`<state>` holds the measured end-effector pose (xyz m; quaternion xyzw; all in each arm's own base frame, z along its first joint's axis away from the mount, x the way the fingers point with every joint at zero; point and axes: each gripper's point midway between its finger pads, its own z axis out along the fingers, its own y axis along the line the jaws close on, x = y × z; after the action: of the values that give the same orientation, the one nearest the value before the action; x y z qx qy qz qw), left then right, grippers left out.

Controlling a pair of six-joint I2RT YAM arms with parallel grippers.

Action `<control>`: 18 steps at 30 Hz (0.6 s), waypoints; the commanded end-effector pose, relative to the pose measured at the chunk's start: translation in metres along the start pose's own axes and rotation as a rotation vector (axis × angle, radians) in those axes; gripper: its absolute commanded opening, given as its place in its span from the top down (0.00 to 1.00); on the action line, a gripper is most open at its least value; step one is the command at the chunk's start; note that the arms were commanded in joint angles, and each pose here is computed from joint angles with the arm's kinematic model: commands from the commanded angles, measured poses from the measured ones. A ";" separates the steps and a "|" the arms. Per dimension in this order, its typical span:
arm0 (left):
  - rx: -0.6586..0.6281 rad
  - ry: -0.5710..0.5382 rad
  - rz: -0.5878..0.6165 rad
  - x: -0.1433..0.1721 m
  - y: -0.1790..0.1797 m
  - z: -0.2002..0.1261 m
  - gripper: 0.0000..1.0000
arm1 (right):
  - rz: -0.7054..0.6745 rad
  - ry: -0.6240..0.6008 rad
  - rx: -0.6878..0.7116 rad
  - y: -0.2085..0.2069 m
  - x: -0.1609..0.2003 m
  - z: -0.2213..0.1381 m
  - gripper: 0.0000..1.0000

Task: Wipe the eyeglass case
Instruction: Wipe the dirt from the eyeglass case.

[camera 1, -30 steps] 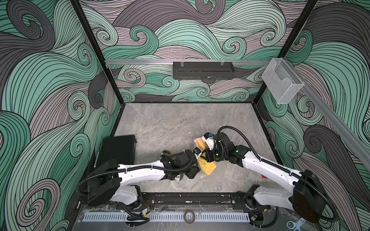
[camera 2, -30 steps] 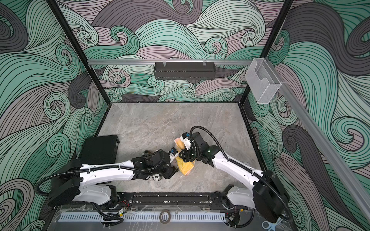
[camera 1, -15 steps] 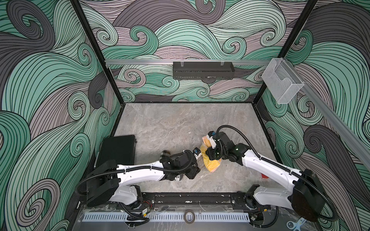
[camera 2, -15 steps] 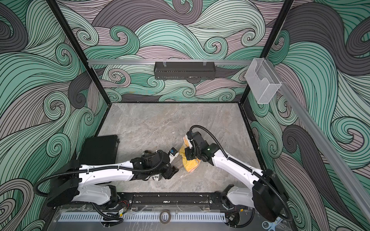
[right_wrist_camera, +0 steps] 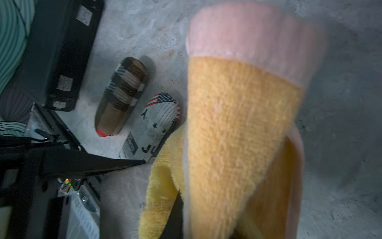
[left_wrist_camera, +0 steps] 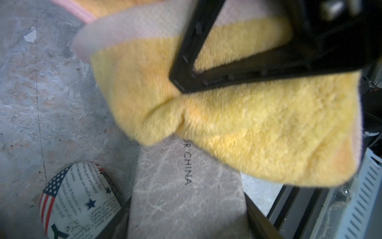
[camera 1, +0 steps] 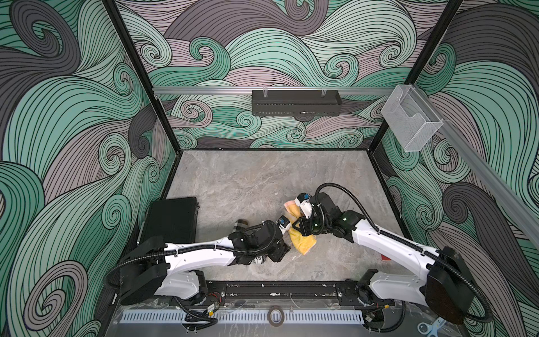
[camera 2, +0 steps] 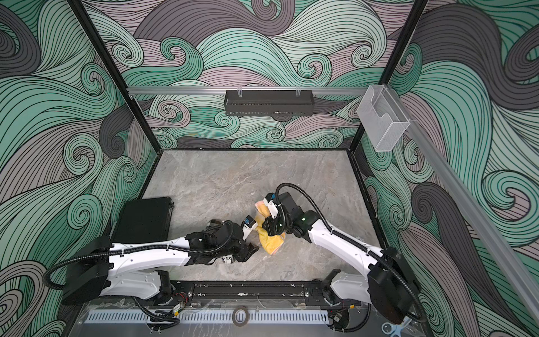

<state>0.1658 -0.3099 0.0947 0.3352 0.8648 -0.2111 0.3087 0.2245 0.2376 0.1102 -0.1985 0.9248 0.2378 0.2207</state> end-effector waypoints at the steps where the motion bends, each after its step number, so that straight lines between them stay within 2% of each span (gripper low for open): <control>1: 0.060 -0.145 -0.012 -0.041 -0.016 -0.014 0.52 | 0.031 0.038 0.259 -0.048 0.010 -0.007 1.00; 4: 0.064 -0.154 -0.021 -0.043 -0.016 -0.015 0.52 | 0.059 0.006 0.307 -0.056 0.007 -0.016 1.00; 8: 0.084 -0.155 -0.066 -0.046 -0.012 -0.017 0.52 | 0.061 -0.129 0.206 -0.039 -0.007 -0.035 1.00; 13: 0.192 -0.121 -0.224 -0.052 -0.003 -0.015 0.54 | 0.045 -0.276 0.084 -0.017 -0.019 -0.067 1.00; 18: 0.331 -0.114 -0.372 -0.065 0.002 -0.020 0.54 | 0.030 -0.364 -0.027 0.002 -0.026 -0.084 1.00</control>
<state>0.1977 -0.3083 0.1175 0.2236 0.8767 -0.3292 0.2701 0.2212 0.1927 0.1818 -0.1387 0.8850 0.2471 0.3693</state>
